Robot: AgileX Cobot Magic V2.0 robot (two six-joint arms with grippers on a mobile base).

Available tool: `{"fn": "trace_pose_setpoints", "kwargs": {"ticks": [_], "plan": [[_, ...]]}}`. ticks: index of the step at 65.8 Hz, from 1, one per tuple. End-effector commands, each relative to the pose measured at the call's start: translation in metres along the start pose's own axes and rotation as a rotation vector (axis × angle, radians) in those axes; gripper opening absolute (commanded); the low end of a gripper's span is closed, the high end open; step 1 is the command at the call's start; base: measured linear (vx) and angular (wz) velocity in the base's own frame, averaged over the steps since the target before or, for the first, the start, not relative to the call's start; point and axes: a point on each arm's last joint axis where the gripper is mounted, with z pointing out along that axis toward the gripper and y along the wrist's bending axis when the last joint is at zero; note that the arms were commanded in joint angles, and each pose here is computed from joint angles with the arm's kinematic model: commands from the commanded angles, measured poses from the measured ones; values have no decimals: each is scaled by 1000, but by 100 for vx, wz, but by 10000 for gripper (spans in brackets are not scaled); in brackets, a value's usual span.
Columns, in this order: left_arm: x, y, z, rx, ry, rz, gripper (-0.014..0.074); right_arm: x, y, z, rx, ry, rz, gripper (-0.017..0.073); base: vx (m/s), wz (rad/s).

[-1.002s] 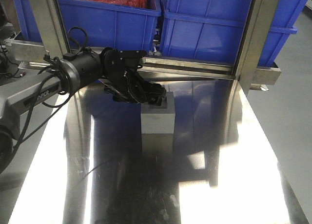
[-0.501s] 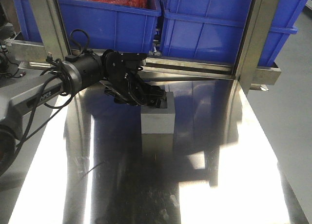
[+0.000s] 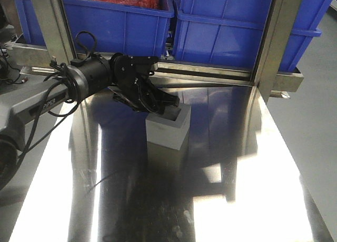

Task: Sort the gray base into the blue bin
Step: 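Close the left gripper on the block's wall and lift it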

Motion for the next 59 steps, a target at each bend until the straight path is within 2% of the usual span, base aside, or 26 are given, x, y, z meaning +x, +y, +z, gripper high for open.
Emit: {"fn": "trace_pose_setpoints", "kwargs": {"ticks": [1,12,23,27,37,46,59], "plan": [[-14,-11,-30,23,-73,18,12,-6,0,0,2,-71,-18,-5,0,0],[-15,-12,-33,26,-86,24,-8,-6,0,0,2,-71,-18,-5,0,0],[-23,-18,-56,35,-150,85,-8,-6,0,0,2,-71,-18,-5,0,0],[-25,-20,-68,38,-187,114,-8,-6,0,0,2,-71,-18,-5,0,0],[-26,-24,-107,49,-362,113,-8,-6,0,0,2,-71,-18,-5,0,0],[-13,-23,-140,52,-493,106,-8,-6,0,0,2,-71,-18,-5,0,0],[20,-20,-187,40,-592,151,-8,-6,0,0,2,-71,-18,-5,0,0]]}}
